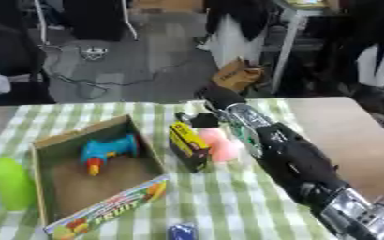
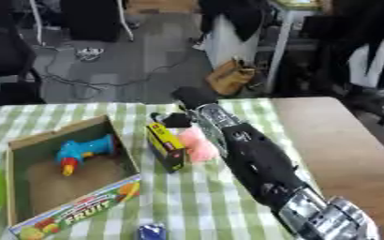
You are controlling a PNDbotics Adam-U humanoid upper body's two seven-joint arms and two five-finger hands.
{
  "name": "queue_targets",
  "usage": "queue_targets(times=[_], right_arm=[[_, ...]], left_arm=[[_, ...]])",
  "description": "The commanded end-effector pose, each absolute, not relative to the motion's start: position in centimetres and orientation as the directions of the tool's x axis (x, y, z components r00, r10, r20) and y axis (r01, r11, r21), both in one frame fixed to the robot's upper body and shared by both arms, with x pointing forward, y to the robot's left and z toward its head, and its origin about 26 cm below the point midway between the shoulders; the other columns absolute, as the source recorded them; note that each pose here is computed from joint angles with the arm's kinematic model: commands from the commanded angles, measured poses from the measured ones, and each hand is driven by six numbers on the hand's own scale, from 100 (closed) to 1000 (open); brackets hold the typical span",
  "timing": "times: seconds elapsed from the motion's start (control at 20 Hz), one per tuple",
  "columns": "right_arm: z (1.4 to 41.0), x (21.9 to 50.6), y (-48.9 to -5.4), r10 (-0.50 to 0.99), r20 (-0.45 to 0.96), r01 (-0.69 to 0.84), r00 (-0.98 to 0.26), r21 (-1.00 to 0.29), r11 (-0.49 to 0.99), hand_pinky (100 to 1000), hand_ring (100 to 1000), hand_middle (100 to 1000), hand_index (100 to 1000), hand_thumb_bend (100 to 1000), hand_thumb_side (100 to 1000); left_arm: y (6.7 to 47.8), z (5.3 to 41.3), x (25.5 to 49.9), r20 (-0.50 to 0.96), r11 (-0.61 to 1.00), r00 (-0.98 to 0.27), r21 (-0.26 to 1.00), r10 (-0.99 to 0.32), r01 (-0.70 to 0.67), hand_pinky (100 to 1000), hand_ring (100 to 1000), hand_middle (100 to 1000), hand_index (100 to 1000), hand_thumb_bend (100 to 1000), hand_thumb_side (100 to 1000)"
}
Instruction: Pick up objects on the table and place them in the box.
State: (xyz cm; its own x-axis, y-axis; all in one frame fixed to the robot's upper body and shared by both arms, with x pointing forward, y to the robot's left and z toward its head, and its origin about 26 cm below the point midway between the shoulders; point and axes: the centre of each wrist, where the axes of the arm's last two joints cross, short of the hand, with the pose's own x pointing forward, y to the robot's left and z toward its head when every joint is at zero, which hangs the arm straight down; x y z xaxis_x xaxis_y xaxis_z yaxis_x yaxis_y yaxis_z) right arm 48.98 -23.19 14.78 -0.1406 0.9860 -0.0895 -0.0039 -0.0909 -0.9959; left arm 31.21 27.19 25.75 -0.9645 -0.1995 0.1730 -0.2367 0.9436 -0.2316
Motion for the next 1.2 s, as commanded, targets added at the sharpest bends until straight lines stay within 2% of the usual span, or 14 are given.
queue_targets(times=[0.05,0.35,0.65,0.85,0.9,1.2], right_arm=[[14.4,49.1,-22.9,0.99,-0.063,-0.003,-0.123,-0.998,-0.064,874,909,861,954,523,1000],[12.1,49.1,-21.9,0.994,-0.037,-0.094,-0.104,-0.994,-0.047,869,928,902,998,523,1000],[11.4,49.0,-21.4,0.996,-0.034,-0.064,-0.088,-0.997,-0.04,867,927,890,1000,503,1000],[11.0,49.0,-20.7,0.998,0.025,-0.077,-0.065,-0.997,0.02,860,931,887,996,529,1000],[10.9,48.9,-20.4,0.997,0.035,-0.085,-0.068,-0.996,0.029,858,932,886,995,566,1000],[10.6,48.8,-20.0,0.995,0.069,-0.143,-0.073,-0.988,0.058,859,931,885,991,566,1000]], left_arm=[[27.2,26.6,31.0,0.14,0.946,-0.97,-0.229,-0.2,-0.228,878,897,898,908,100,1000],[27.1,26.7,31.0,0.141,0.947,-0.97,-0.229,-0.198,-0.226,879,898,898,908,100,1000],[27.1,26.6,31.0,0.146,0.945,-0.969,-0.233,-0.2,-0.23,880,898,898,906,100,1000],[27.1,26.5,31.0,0.148,0.944,-0.969,-0.234,-0.2,-0.231,880,898,898,904,100,1000],[27.1,26.5,31.0,0.148,0.944,-0.969,-0.234,-0.2,-0.231,880,898,898,904,100,1000],[27.0,26.5,31.0,0.147,0.944,-0.969,-0.236,-0.198,-0.229,880,897,897,904,100,1000]])
